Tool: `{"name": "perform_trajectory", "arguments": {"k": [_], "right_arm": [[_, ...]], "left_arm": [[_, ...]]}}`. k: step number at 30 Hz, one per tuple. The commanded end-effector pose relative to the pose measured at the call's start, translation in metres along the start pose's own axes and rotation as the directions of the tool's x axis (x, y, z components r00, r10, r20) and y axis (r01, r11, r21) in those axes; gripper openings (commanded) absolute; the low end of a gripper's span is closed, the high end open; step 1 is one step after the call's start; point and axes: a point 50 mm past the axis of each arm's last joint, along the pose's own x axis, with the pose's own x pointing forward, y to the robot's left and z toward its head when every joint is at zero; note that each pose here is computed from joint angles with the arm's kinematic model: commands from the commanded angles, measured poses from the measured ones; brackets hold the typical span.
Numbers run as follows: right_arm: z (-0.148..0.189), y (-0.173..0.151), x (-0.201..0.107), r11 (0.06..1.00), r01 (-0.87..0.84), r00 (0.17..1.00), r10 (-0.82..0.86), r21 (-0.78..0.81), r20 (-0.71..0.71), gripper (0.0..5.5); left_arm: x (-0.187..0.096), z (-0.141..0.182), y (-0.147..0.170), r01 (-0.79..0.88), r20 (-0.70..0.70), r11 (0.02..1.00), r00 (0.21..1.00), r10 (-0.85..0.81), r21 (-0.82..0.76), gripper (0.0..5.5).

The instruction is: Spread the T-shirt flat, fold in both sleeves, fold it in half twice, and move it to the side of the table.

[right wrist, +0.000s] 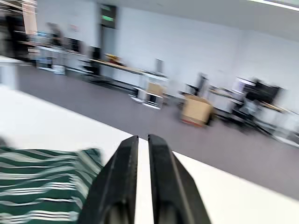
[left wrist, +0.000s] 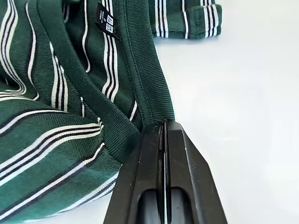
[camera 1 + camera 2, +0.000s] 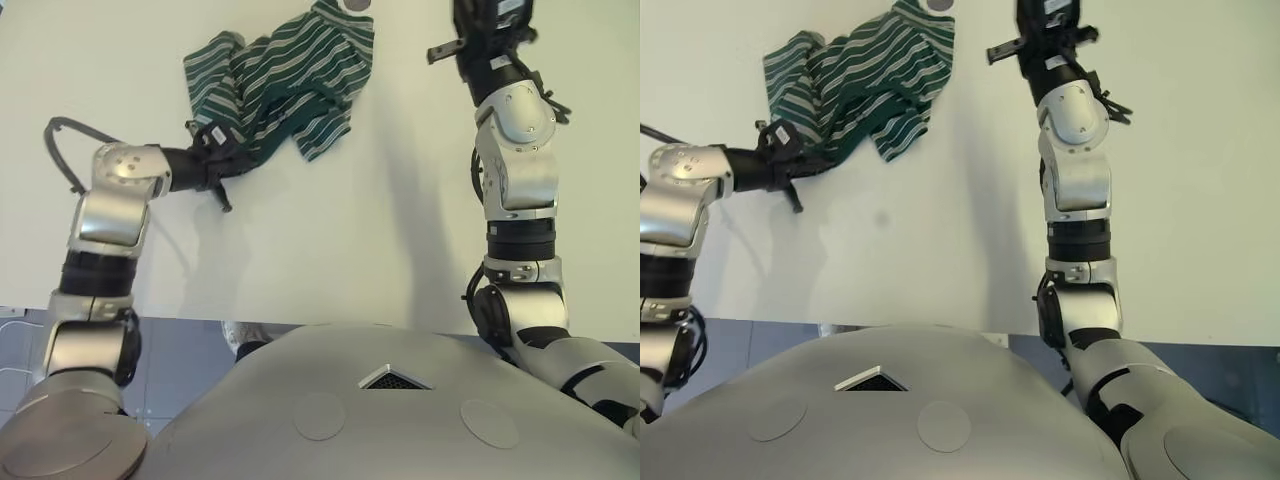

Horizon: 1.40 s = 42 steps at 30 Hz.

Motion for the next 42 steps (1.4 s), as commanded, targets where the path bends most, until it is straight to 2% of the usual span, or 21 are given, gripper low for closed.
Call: {"name": "perform_trajectory", "arguments": {"k": [1,4,7,12,15,19,23,28,31,34,37,42], "right_arm": [[-0.028,0.037,-0.014,0.869,-0.478,0.874,0.456,-0.125,-0.17,1.18],[-0.047,0.054,-0.013,0.808,-0.567,0.812,0.517,-0.158,-0.27,1.81],[-0.063,0.064,-0.013,0.757,-0.605,0.783,0.508,-0.248,-0.359,1.84],[-0.067,0.066,-0.002,0.775,-0.548,0.825,0.441,-0.313,-0.352,1.84],[-0.064,0.063,0.004,0.8,-0.501,0.856,0.404,-0.329,-0.322,1.84],[-0.072,0.067,0.005,0.786,-0.518,0.846,0.411,-0.337,-0.34,1.84],[-0.077,0.069,0.007,0.78,-0.52,0.844,0.409,-0.347,-0.346,1.1],[-0.063,0.063,0.014,0.841,-0.435,0.895,0.363,-0.323,-0.26,0.01],[-0.048,0.055,0.016,0.912,-0.375,0.92,0.344,-0.167,-0.188,0.0],[-0.035,0.046,0.015,0.943,-0.331,0.936,0.322,-0.044,-0.142,0.0],[-0.031,0.042,0.015,0.95,-0.311,0.942,0.306,-0.013,-0.141,0.0],[-0.031,0.047,0.017,0.943,-0.331,0.933,0.324,-0.021,-0.158,0.0]], "left_arm": [[-0.01,-0.023,0.002,-0.056,-0.076,0.99,0.996,0.046,-0.132,0.0],[-0.008,-0.015,0.007,-0.079,-0.052,0.992,0.996,0.074,-0.096,0.0],[-0.012,-0.005,0.013,-0.112,-0.024,0.992,0.994,0.111,-0.063,0.0],[-0.014,0.016,0.023,-0.156,0.043,0.988,0.987,0.157,-0.016,0.0],[-0.009,0.017,0.024,-0.154,0.043,0.988,0.987,0.154,-0.001,0.0],[-0.001,0.02,0.025,-0.156,0.047,0.988,0.987,0.155,0.02,0.0],[-0.008,0.033,0.029,-0.192,0.111,0.981,0.976,0.188,0.028,0.0],[-0.03,0.048,0.045,-0.306,0.243,0.951,0.921,0.304,-0.029,0.0],[-0.049,0.026,0.041,-0.337,0.176,0.941,0.926,0.333,-0.006,0.5],[-0.061,0.016,0.028,-0.313,0.137,0.948,0.943,0.303,0.061,1.22],[-0.049,0.012,0.017,-0.287,0.112,0.944,0.956,0.271,0.165,1.69],[-0.013,-0.002,-0.004,-0.202,0.058,0.94,0.979,0.193,0.273,1.69]]}}
